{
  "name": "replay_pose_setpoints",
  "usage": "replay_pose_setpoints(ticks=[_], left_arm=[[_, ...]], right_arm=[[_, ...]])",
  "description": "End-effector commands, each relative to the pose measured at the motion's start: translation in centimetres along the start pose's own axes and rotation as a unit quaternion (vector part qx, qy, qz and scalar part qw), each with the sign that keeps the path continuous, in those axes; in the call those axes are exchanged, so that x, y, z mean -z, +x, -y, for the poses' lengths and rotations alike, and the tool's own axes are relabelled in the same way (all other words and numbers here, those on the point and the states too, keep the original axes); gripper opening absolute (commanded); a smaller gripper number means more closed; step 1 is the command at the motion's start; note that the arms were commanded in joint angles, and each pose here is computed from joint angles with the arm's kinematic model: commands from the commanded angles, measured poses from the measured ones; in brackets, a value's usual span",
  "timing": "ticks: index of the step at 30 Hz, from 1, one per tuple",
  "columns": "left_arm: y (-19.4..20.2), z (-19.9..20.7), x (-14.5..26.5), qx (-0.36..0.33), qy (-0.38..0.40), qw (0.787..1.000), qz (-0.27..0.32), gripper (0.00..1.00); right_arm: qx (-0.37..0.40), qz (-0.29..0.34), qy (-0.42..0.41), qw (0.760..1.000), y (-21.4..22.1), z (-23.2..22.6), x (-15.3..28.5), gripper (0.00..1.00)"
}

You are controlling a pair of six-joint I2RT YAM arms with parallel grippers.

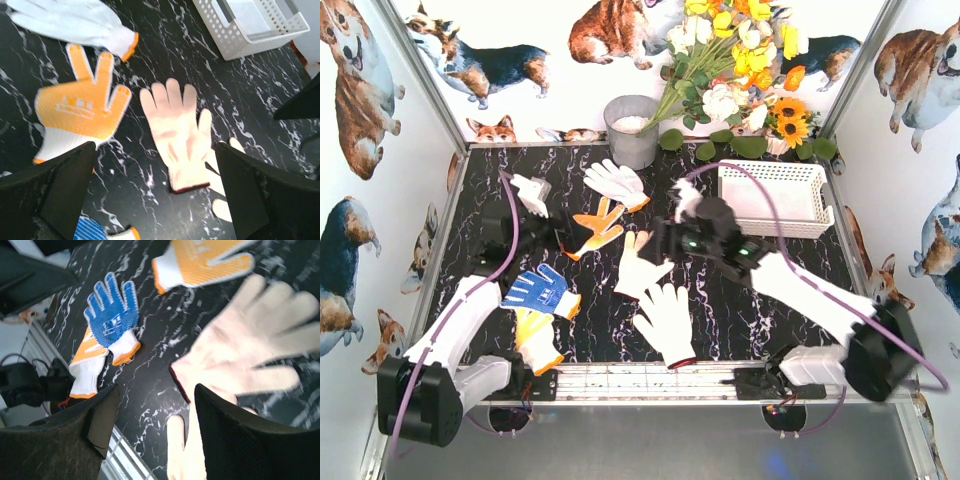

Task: Put the gloves into the storage basket
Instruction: Turn over the glove at the center of the board.

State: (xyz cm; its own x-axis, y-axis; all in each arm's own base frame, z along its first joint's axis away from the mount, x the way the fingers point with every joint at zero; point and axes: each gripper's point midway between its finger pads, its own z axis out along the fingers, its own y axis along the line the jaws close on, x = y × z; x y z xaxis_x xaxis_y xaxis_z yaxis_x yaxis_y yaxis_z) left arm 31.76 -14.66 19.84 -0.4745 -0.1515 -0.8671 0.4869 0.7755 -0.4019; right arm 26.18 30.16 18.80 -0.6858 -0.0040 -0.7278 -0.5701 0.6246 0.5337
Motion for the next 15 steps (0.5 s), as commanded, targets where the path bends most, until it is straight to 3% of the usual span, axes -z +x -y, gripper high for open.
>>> replay_pose_setpoints(ticks=[1,7,12,15], left_arm=[[2.7,1.4,0.7,0.052,0.004,0.998,-0.019,1.00],[5.0,0.6,3.5,0.062,-0.074,0.995,-0.031,1.00],[3.2,-2.5,6.4,-0.008,-0.183,0.983,-0.010,1.00],[2.5,-3.3,6.8,-0.024,-0.208,0.978,-0.011,1.00]], right_arm=[[-0.106,0.007,0.113,0.988,2.5,3.9,3.8,0.63],[-0.219,-0.023,0.197,0.955,8.7,7.3,7.9,0.61],[-0.267,-0.035,0.204,0.941,12.4,8.4,8.1,0.58],[-0.290,-0.052,0.187,0.937,13.7,8.1,7.3,0.57]])
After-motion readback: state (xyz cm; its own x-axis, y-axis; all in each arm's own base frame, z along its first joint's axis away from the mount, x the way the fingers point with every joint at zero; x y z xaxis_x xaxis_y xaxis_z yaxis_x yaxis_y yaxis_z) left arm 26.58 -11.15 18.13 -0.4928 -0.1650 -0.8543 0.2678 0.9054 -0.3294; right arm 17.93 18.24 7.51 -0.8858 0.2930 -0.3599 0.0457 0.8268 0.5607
